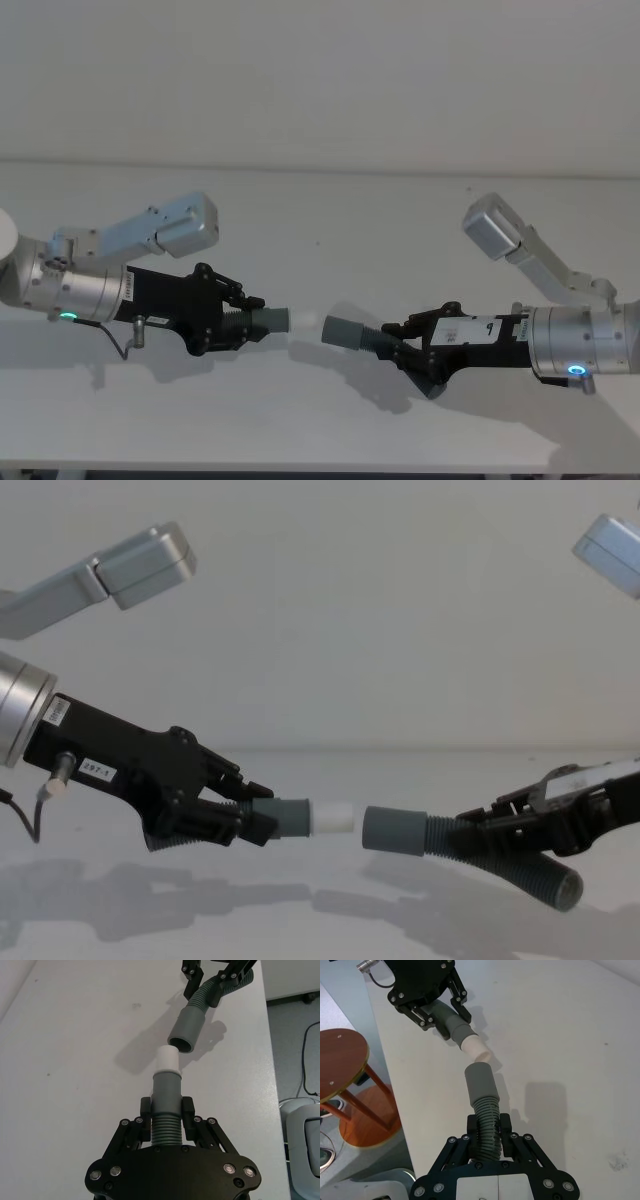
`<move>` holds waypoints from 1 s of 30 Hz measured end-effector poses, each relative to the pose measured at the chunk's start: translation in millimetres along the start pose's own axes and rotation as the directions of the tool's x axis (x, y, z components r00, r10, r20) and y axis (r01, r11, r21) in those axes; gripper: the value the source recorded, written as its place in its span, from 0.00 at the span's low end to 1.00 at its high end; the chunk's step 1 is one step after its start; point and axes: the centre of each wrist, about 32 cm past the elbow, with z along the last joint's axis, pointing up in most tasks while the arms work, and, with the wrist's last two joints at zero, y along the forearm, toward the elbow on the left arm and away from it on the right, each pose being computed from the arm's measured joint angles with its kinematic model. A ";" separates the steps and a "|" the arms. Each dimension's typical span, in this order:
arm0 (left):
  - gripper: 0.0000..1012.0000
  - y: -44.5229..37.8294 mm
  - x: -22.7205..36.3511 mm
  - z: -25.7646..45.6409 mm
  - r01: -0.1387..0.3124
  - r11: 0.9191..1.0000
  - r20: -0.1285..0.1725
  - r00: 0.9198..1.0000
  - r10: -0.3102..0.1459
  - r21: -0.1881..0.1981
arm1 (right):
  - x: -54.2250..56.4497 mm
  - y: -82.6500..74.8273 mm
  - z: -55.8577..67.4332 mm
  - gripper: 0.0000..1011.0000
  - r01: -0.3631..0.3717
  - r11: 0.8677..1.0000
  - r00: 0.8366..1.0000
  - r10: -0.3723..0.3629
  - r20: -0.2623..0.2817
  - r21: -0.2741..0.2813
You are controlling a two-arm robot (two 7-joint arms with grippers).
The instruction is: Use both hands to pick up one end of the pipe from the table, align the ends, and insert them.
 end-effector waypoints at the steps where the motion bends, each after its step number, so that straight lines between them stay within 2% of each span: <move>1: 0.35 -0.2 0.1 0.2 0.002 1.000 0.001 1.000 -0.002 0.000 | 0.1 0.0 -0.1 0.26 0.000 1.000 1.000 0.000 -0.001 0.000; 30: 0.35 -5.9 -0.2 2.8 0.024 1.000 0.009 1.000 -0.024 -0.008 | 1.2 -0.8 -0.8 0.26 -0.005 1.000 1.000 0.005 -0.017 0.020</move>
